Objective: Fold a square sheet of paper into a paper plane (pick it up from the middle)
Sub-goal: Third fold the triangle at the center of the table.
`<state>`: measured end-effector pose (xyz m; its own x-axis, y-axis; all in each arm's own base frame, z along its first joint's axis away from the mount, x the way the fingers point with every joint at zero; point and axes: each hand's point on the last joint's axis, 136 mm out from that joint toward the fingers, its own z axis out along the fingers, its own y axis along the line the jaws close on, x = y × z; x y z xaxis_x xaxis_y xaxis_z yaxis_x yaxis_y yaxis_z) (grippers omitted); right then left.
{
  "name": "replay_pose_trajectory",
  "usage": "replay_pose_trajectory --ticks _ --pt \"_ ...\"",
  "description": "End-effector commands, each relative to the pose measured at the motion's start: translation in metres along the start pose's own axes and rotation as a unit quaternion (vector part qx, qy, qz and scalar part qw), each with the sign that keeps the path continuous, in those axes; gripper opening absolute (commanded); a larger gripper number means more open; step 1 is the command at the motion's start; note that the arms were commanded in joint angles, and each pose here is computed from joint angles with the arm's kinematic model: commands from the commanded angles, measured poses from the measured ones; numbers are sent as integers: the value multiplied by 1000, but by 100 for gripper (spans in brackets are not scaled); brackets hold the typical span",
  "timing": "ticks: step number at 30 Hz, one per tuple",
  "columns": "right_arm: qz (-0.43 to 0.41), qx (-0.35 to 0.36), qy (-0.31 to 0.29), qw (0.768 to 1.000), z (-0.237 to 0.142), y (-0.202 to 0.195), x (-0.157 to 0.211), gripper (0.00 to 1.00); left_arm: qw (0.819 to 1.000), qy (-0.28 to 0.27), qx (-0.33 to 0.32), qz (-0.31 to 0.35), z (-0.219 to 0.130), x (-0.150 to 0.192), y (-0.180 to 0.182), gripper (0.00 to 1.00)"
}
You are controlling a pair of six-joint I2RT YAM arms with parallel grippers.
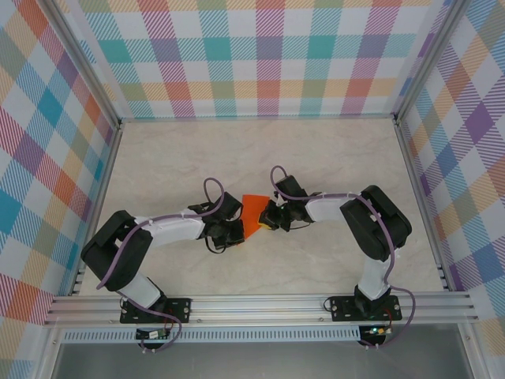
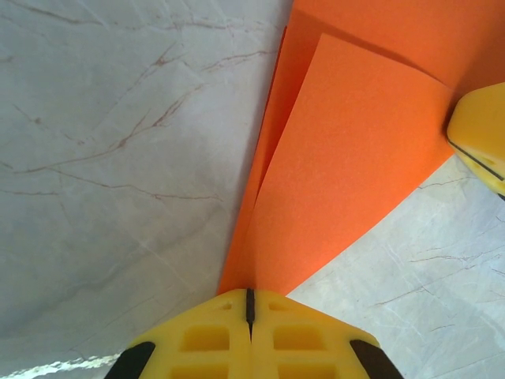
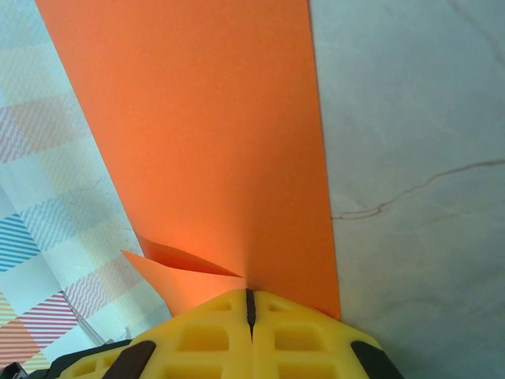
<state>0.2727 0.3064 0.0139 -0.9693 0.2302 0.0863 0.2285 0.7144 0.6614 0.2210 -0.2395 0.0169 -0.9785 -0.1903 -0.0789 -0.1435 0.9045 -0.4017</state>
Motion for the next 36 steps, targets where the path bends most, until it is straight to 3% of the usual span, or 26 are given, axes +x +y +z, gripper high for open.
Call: replay_pose_trajectory --ticks 1,6,12,22,28,36 --pt "41 106 12 993 12 -62 13 3 995 30 -94 4 1 27 52 0" --pt "40 107 11 993 12 -62 13 3 994 31 -100 12 -5 30 56 0" --pt "42 110 12 993 12 -64 13 3 997 3 -68 36 -29 15 29 0" --pt "41 108 10 993 12 -62 11 3 997 -48 56 25 -34 -12 -30 0" --pt "39 107 12 993 12 -61 12 3 998 -44 45 28 -16 -20 -33 0" --pt "34 102 12 994 11 -57 11 3 999 -29 -23 20 -2 -10 2 0"
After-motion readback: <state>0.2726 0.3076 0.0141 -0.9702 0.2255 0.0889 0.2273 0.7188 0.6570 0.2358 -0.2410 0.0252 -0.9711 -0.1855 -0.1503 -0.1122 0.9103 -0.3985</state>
